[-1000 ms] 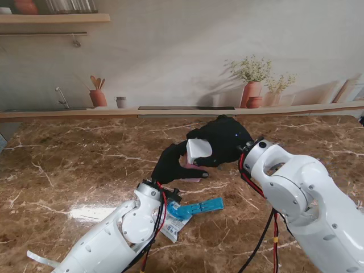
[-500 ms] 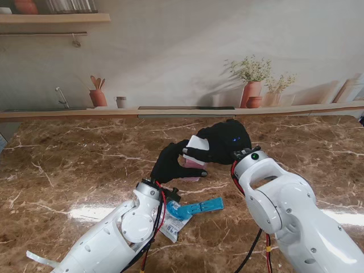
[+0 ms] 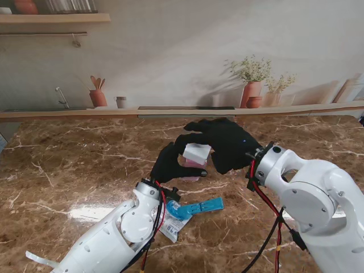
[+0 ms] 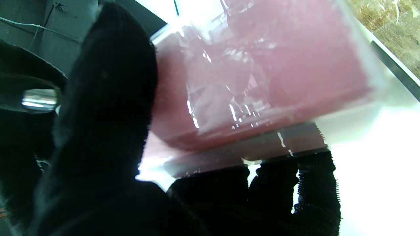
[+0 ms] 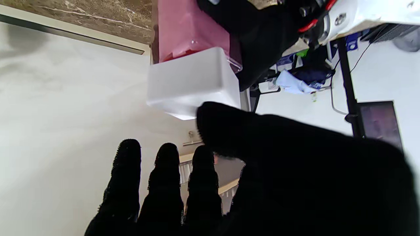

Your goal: Fill the seasoning bottle

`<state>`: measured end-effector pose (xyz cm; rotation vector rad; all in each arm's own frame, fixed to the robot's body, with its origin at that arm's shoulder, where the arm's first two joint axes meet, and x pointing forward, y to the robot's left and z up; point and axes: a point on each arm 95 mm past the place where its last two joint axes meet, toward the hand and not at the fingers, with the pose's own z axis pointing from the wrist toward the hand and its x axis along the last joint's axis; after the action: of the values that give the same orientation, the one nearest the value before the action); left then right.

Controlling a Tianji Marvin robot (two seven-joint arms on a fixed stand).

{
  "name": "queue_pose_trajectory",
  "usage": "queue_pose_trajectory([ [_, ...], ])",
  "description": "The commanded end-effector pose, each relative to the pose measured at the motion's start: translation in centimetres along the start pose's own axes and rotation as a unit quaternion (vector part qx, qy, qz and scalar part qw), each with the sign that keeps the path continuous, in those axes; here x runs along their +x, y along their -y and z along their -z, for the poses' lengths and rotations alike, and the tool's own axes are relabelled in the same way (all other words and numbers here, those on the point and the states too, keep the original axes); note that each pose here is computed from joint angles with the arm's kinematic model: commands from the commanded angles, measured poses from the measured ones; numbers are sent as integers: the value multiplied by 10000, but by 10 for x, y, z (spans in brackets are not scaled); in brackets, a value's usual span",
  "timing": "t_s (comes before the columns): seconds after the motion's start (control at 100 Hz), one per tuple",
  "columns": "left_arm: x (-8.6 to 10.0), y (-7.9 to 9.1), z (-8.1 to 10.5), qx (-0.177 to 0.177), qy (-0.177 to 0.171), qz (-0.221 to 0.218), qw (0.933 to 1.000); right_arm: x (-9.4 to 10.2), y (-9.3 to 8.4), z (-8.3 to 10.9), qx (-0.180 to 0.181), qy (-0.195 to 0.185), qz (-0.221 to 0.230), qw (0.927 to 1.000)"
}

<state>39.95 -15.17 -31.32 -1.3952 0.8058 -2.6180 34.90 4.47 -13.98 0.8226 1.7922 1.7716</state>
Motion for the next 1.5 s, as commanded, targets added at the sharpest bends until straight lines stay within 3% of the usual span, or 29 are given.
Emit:
queue_pose_trajectory([
  [0.0, 3, 0, -2, 12, -61, 10, 10000, -10, 8, -3, 228, 63, 205, 9995],
  [0.27, 3, 0, -3, -16, -76, 0, 10000, -17, 15, -17, 583, -66, 176, 9981],
  [0.57, 3, -1, -2, -15, -61, 7, 10000, -18, 17, -23, 614, -48, 236, 9978],
  [0.94, 4, -1, -3, -1, -96, 22, 10000, -16, 17, -31, 349, 40, 537, 9979],
  [1.27, 5, 0, -3, 30, -123, 19, 9999, -16, 26, -43, 291, 22, 299, 9991],
  [1.49, 5, 0, -2, 32, -115, 29, 9999, -16, 34, -49, 52, 295, 349, 9989],
])
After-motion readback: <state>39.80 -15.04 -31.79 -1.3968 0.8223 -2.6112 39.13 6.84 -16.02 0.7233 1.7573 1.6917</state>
